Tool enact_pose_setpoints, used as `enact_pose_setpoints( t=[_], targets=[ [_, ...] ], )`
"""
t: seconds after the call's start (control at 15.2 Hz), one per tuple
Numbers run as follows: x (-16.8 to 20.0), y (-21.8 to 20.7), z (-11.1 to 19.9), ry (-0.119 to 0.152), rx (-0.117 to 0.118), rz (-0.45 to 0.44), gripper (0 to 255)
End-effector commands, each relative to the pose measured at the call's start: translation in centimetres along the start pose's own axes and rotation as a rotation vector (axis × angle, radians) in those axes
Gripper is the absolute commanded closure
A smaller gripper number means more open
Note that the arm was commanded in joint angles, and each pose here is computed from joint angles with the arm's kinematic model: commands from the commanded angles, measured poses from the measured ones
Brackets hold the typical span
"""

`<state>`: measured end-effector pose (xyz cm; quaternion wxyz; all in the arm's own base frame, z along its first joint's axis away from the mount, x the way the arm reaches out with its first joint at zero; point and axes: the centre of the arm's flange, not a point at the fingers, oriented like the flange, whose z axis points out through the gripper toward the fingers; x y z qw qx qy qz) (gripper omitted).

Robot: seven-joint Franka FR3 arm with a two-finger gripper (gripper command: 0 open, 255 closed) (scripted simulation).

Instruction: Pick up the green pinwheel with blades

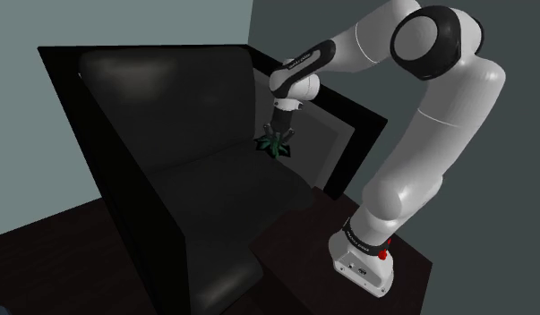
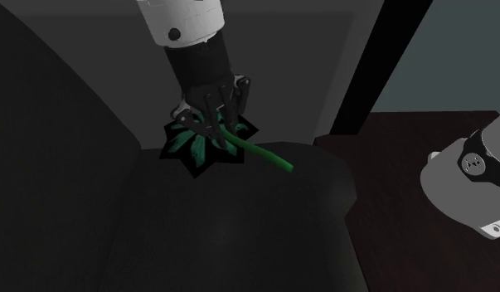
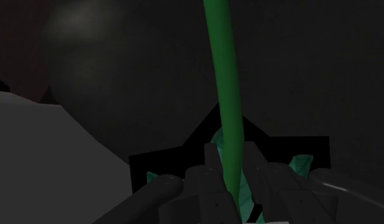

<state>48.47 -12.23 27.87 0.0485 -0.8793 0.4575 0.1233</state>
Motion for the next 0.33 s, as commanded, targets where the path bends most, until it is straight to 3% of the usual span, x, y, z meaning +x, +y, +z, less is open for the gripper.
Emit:
enact_pose_setpoints(
  t=[0.0,0.26],
  targets=[
    [0.3,0.3,-1.6,0.009,0.010,0.011,255],
    [0.0,0.4,-2.7,0.009,0.010,0.011,255]
  ],
)
